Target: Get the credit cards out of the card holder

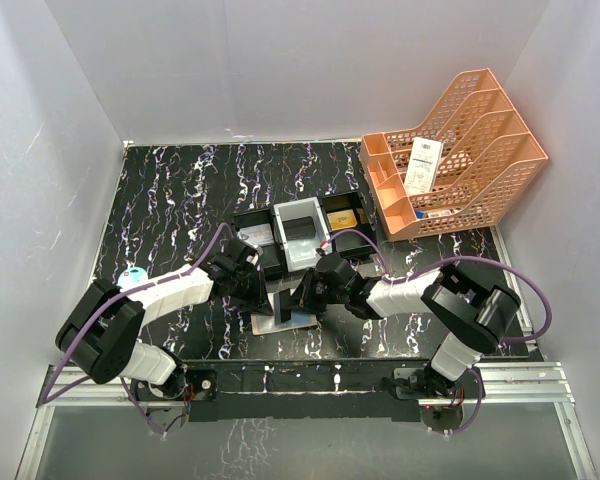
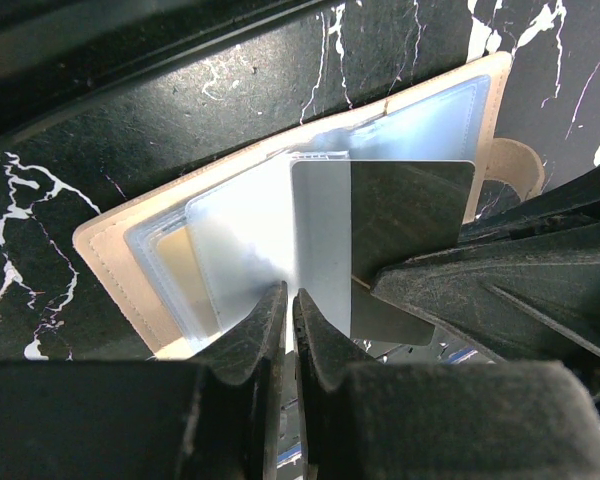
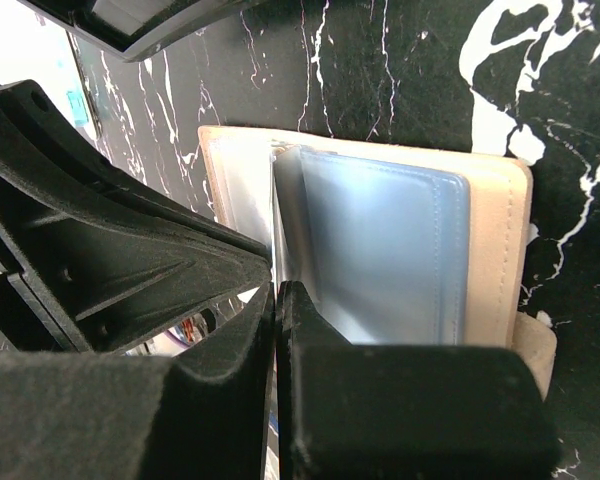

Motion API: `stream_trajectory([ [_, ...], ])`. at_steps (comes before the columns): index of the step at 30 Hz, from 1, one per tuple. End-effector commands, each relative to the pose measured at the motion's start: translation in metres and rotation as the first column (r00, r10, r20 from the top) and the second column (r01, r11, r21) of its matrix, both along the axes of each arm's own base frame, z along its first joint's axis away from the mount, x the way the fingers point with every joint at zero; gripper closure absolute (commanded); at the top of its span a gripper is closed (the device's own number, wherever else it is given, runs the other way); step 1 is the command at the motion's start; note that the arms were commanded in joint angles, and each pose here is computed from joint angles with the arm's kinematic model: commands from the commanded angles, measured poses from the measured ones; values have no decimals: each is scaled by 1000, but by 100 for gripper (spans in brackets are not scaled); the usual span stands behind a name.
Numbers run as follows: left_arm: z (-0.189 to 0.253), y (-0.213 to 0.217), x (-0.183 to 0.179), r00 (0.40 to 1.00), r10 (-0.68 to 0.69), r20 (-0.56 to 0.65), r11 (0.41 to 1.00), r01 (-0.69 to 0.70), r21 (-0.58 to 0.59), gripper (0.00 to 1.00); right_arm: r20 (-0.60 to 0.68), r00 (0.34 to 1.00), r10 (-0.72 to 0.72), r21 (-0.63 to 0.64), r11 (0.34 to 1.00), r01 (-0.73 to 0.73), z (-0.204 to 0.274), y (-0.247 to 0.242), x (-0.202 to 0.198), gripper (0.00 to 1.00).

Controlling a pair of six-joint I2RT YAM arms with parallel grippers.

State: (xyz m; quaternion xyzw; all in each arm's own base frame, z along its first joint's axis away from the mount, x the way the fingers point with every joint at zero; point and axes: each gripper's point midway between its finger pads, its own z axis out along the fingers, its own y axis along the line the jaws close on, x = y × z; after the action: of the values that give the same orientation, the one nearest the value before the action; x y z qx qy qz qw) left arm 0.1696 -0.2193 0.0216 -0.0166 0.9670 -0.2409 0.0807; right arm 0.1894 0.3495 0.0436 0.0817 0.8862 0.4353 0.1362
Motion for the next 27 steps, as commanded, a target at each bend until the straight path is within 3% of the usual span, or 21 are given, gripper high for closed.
stream_trajectory([
  [1,-7,14,-11,1000,-3,-21,998,5,65,93,48,999,13,52,999,-15,19,10,6,97],
  [4,-7,14,-11,1000,-3,-21,998,4,66,93,40,999,15,58,998,-18,18,14,7,89],
  [7,-8,15,-11,1000,-1,-25,998,3,68,93,40,999,13,52,999,-15,18,18,12,87],
  [12,-7,15,-12,1000,1,-23,997,1,71,94,42,999,11,40,999,-13,18,20,15,100],
  [16,-7,17,-11,1000,4,-13,997,-3,77,94,67,997,-26,-7,1000,27,19,5,16,100],
  [21,-2,21,-9,1000,14,15,996,-15,87,93,157,986,-56,-62,996,66,36,-19,18,100],
  [27,24,25,1,994,54,91,995,-62,83,87,396,911,-120,-50,987,152,95,-46,37,100],
])
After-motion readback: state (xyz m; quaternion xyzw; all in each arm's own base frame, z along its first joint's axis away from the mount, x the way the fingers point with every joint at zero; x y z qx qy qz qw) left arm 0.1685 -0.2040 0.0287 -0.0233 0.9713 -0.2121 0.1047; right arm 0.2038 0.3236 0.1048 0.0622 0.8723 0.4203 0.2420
